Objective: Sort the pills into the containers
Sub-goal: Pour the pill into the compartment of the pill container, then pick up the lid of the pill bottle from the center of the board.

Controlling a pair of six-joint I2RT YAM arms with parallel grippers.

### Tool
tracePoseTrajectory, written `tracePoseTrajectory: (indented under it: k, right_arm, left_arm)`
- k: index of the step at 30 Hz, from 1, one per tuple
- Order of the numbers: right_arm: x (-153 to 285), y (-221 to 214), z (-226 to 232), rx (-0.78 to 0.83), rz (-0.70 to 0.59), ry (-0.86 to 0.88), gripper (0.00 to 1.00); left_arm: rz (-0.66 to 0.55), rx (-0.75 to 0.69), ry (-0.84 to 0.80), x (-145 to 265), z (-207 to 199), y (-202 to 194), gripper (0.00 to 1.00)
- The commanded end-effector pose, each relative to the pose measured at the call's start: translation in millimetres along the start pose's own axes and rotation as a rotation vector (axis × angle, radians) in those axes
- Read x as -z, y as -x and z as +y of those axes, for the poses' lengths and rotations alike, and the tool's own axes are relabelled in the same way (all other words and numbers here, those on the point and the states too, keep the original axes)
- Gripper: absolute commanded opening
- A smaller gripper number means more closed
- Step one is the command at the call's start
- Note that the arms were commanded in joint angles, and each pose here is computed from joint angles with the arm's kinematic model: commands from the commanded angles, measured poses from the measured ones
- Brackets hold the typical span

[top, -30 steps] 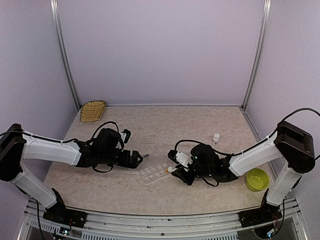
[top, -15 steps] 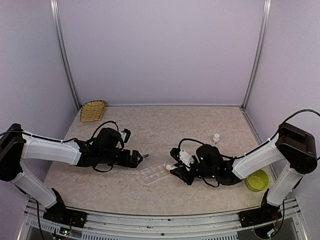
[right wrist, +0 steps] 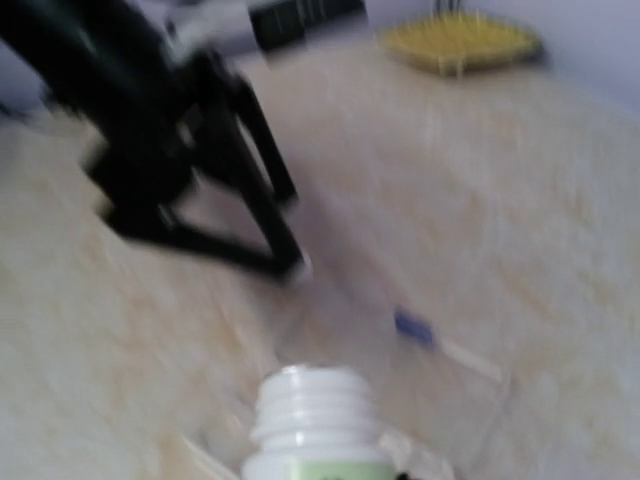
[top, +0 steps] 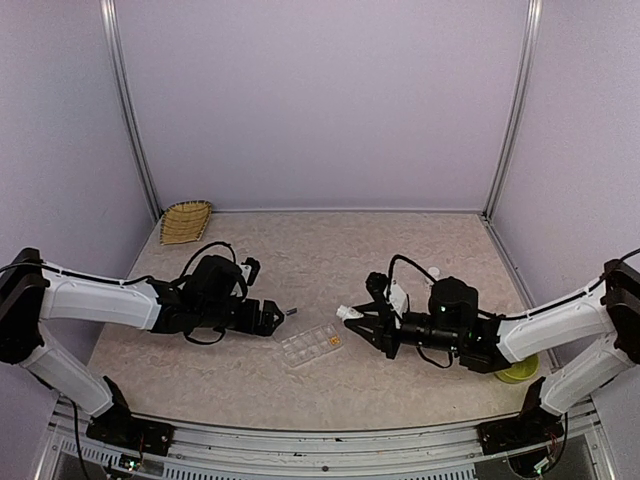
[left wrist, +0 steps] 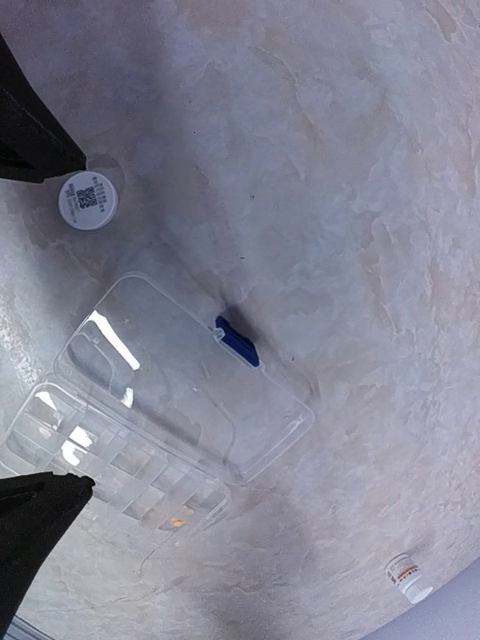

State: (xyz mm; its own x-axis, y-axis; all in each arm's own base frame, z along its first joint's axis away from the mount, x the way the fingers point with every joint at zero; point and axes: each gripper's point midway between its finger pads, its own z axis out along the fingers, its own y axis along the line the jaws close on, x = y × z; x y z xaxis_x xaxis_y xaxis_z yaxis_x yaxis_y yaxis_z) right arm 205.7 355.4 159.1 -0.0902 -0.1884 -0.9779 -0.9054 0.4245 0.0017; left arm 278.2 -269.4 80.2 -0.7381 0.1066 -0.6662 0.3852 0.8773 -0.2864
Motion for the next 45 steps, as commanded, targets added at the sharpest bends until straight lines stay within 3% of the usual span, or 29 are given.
tracePoseTrajectory:
  k: [1,12,28,37,45]
  right_arm:
    - [21,48,16,-0.004,-0.174,0.076,0.02]
    - [70,105,39,-0.052,-0.395,0.239,0.01]
    - [126,129,58,-0.104,-0.552,0.469,0.01]
    - [130,123,59,-0.104,-0.532,0.477,0.01]
    - [135,125,58,-0.096,-0.524,0.463,0.01]
  left_arm:
    - [-0.04,0.009,0.0,9,-7,16,0.99]
    - [-0.055,0.017,0.032,19,0,17,0.99]
    - [-0.007,0.043,0.118,21,31,3,0.98]
    - [0.073,0.034,0.165,4,45,-12,0.77]
    - [0.11,0.011,0.194,-11,49,-18,0.69]
